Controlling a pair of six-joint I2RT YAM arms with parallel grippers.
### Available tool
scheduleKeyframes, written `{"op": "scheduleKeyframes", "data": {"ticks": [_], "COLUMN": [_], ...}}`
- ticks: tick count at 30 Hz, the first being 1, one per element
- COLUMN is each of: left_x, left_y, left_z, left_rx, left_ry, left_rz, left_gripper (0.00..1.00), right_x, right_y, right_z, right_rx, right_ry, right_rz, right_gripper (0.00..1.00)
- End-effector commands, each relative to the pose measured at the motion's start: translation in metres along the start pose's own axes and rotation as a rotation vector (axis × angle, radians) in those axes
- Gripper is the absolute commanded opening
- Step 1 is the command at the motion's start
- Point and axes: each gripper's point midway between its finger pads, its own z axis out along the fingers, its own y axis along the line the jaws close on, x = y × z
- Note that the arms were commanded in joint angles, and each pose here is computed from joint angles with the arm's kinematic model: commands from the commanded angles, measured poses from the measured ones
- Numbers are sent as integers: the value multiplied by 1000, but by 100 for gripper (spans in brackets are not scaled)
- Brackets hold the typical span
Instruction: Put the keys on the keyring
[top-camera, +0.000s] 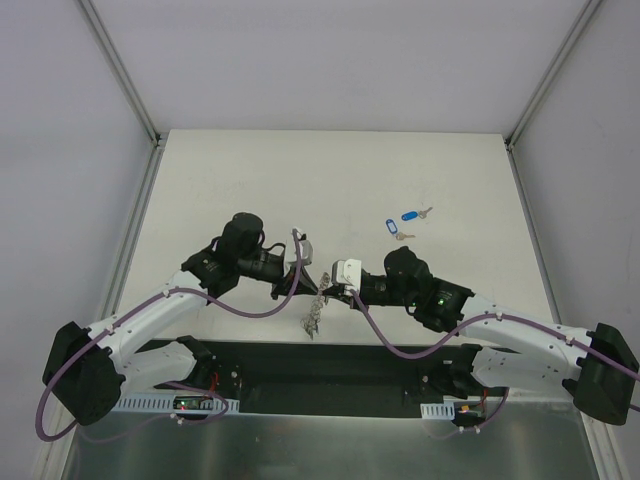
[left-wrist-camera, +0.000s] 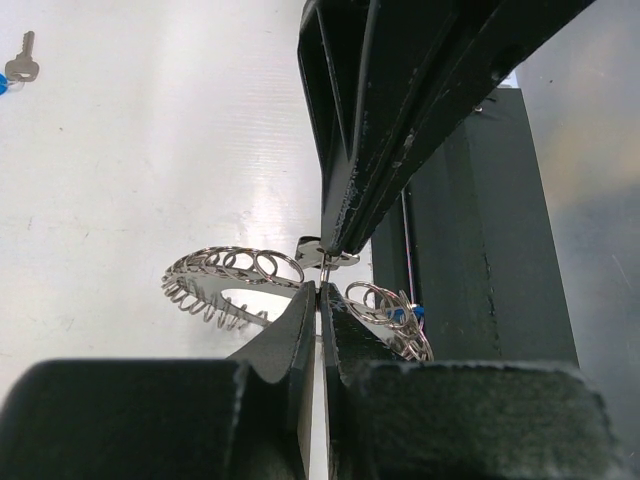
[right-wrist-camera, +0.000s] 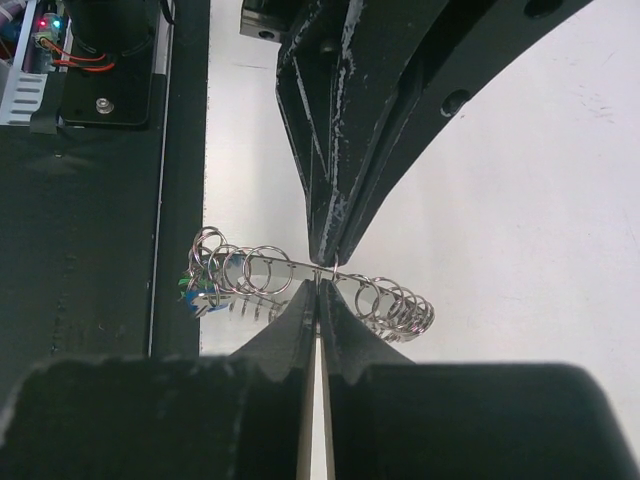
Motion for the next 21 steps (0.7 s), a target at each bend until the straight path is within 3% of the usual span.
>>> {"op": "scheduleKeyframes", "data": {"ticks": [1,4,9,19,21], "left_x": [-37,-36,-35,-34,-34], "left_y": [3,3,6,8,9], "left_z": [-1,-1,-2,-3,-4], "left_rx": [24,17,-7,-22,-30], "left_ry": [-102,-104,-100,-99,-98], "left_rz": [91,96,114,134,133], "left_gripper": [0,0,0,0,0], "right_x": [-17,-16,-18,-20,-18], "right_y": [-2,-4,-14,-29,-34], "right_z": [2,1,-4,-20,-22], "right_rx": [-4,9,76,163,191], "right_ry": [-32,-27,-33,-54,-47], "right_rz": [-18,-14,2,34,47], "right_gripper": [4,5,22,27,31]}}
